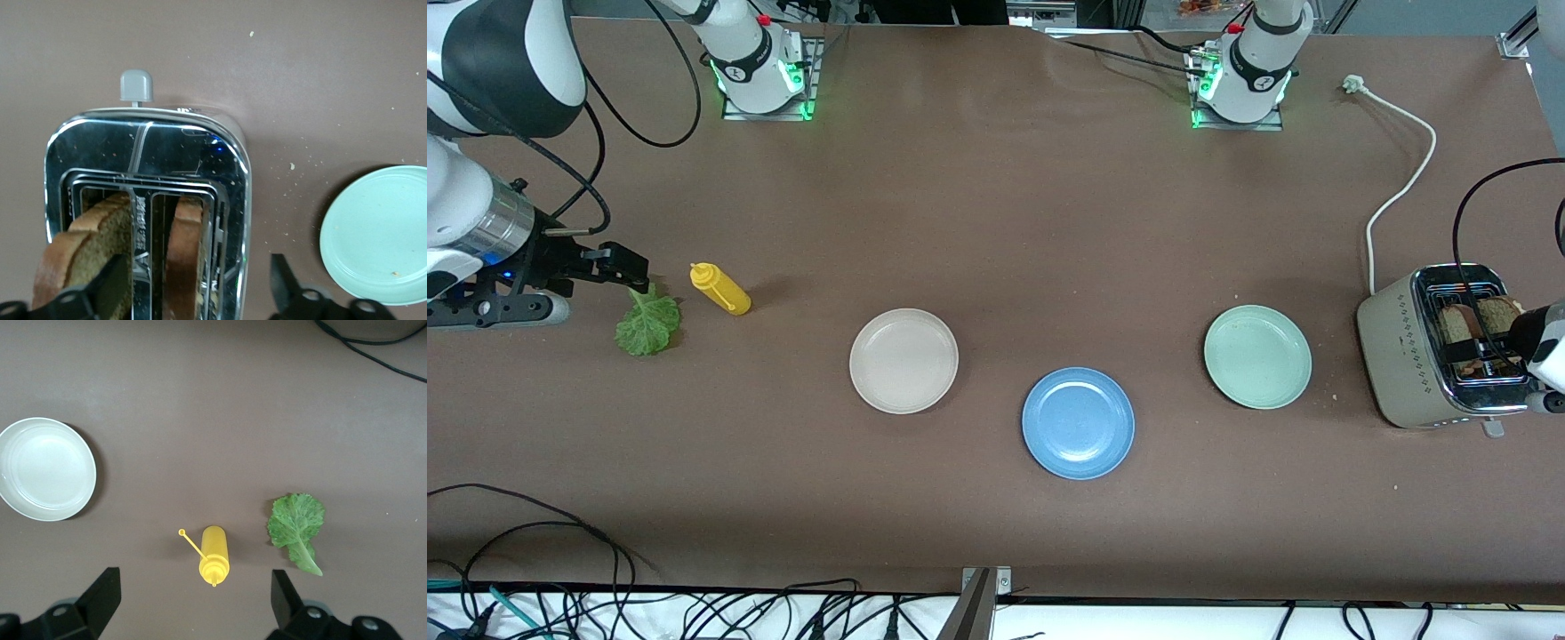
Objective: Make sandwich in blue plate with both arms
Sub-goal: 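Lower the left gripper over the toaster onto a bread slice, then grasp the bread slice with the left gripper and lift it out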
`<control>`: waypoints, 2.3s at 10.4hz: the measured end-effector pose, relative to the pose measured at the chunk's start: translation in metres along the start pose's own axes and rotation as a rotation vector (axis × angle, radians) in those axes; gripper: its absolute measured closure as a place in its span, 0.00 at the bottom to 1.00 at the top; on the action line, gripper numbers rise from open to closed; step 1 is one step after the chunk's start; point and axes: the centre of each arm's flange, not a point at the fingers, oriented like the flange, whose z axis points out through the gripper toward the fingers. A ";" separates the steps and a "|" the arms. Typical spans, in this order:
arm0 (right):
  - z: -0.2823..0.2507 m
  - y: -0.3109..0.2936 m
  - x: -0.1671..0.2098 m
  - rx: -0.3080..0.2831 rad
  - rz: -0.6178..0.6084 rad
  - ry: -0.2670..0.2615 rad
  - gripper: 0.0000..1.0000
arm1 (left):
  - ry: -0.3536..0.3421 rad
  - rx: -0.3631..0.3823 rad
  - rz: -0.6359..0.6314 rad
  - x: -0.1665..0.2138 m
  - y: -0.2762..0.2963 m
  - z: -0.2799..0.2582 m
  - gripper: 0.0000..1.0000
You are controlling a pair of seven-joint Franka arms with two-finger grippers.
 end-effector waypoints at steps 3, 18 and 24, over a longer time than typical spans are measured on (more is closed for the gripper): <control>0.000 0.000 0.000 0.000 0.000 0.000 0.00 | 0.001 -0.001 0.011 0.001 -0.004 0.004 0.30; 0.000 0.000 0.000 0.000 0.001 -0.001 0.00 | 0.037 0.015 0.060 -0.063 -0.004 -0.145 0.92; 0.000 0.001 0.000 0.000 0.001 -0.001 0.00 | 0.061 0.021 0.125 -0.081 0.029 -0.190 0.92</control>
